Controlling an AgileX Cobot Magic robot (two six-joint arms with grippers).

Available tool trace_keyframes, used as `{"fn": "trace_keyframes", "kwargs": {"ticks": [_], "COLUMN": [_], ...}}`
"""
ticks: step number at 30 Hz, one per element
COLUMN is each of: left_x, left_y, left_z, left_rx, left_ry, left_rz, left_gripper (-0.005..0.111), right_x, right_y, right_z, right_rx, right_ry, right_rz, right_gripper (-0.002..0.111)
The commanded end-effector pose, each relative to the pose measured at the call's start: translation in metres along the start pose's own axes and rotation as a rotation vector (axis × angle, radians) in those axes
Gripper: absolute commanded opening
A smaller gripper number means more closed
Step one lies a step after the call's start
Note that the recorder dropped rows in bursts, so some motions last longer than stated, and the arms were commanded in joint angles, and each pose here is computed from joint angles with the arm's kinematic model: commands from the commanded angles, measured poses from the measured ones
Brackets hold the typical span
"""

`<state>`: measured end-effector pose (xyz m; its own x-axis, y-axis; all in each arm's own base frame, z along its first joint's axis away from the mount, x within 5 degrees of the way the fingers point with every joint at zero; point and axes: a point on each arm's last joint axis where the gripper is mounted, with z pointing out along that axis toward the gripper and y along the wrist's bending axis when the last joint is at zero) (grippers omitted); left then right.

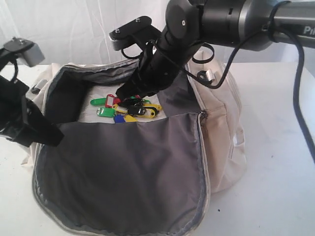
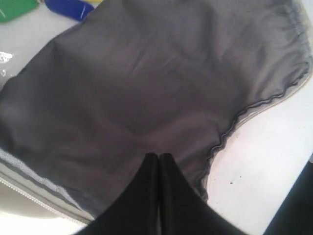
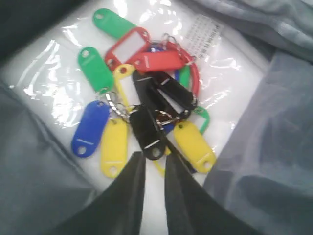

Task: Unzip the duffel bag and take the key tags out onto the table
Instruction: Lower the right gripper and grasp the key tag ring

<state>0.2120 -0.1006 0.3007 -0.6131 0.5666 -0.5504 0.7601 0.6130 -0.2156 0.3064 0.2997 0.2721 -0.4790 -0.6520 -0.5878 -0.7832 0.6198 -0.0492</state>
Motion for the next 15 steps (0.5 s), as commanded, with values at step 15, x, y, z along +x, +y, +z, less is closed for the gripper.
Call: {"fn": "trace_keyframes", "kwargs": {"ticks": [15], "left_x": [0.008], "left_y": [0.043], "left_z": [0.075], "left_rx": [0.113], "left_ry": [0.318], "left_rz": [-0.146], "left_gripper": [0.0], "right_x": [-0.011], "right_y": [-0.015], "right_z": [0.03], "right_rx": [-0.051], "right_ry": [0.039], "right_rz": [-0.022], "right_gripper": [0.015]}}
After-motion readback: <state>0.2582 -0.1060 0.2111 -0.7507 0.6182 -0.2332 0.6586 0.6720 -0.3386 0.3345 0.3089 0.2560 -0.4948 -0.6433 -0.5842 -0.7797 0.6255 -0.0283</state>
